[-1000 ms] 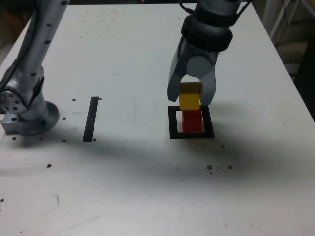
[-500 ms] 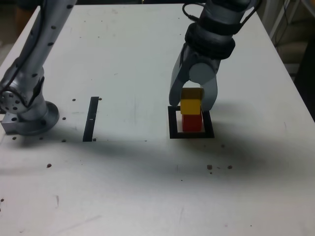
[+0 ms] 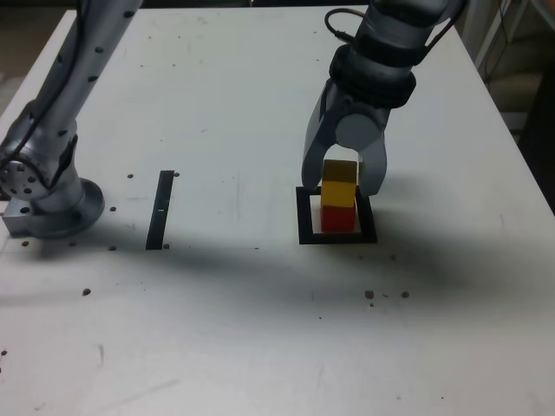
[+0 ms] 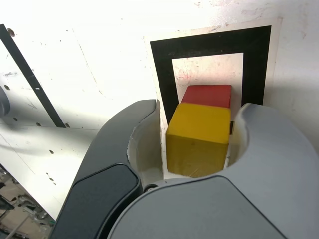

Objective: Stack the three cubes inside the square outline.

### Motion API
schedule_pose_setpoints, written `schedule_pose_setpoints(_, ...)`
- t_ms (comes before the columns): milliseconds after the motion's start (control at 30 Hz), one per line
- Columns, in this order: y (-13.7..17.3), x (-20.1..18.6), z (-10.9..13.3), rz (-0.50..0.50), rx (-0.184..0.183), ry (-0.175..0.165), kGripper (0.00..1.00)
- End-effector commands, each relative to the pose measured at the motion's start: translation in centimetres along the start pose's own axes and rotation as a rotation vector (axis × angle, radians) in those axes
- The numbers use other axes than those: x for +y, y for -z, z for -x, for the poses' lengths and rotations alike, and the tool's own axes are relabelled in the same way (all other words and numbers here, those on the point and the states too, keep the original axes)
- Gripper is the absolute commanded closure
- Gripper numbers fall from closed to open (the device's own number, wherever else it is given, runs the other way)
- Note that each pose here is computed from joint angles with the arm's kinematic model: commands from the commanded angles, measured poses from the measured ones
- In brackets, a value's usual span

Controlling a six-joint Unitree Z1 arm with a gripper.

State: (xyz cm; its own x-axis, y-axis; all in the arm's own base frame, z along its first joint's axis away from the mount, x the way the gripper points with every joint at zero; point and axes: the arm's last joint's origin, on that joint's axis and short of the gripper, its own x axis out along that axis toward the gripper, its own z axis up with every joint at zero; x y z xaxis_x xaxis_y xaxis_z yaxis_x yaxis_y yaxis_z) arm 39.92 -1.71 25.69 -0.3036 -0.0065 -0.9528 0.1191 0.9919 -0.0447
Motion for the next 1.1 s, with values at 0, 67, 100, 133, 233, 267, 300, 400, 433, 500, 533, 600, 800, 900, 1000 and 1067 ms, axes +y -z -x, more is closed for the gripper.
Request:
schedule_pose_setpoints(0, 0.0, 0.1, -0.1, 0.000, 0.007, 0.002, 0.01)
schedule_pose_setpoints(67, 0.0, 0.1, -0.1, 0.000, 0.009, 0.003, 0.00)
schedule_pose_setpoints(100, 0.0, 0.1, -0.1, 0.001, 0.010, 0.004, 0.00)
schedule_pose_setpoints(133, 0.0, 0.1, -0.2, 0.001, 0.011, 0.004, 0.00)
schedule_pose_setpoints(233, 0.1, 0.1, -0.2, 0.001, 0.011, 0.004, 0.00)
schedule_pose_setpoints(267, 0.2, 0.1, -0.1, 0.001, 0.009, 0.003, 0.00)
schedule_pose_setpoints(300, 0.3, 0.1, 0.0, 0.000, 0.007, 0.001, 0.00)
schedule_pose_setpoints(400, 1.0, 0.2, 0.4, 0.004, -0.003, -0.013, 0.00)
schedule_pose_setpoints(433, 1.3, 0.3, 0.5, 0.006, -0.005, -0.019, 0.00)
schedule_pose_setpoints(500, 2.0, 0.7, 0.9, 0.013, -0.010, -0.031, 0.00)
schedule_pose_setpoints(533, 2.3, 1.0, 1.0, 0.017, -0.012, -0.036, 0.00)
schedule_pose_setpoints(600, 3.0, 1.6, 1.4, 0.022, -0.019, -0.046, 0.00)
schedule_pose_setpoints(800, 4.3, 4.2, 2.2, 0.012, -0.035, -0.058, 0.00)
schedule_pose_setpoints(900, 4.7, 5.7, 2.4, 0.001, -0.041, -0.055, 0.00)
schedule_pose_setpoints(1000, 5.0, 7.3, 2.6, -0.009, -0.051, -0.049, 0.00)
schedule_pose_setpoints(1067, 5.2, 8.6, 2.7, -0.017, -0.060, -0.046, 0.00)
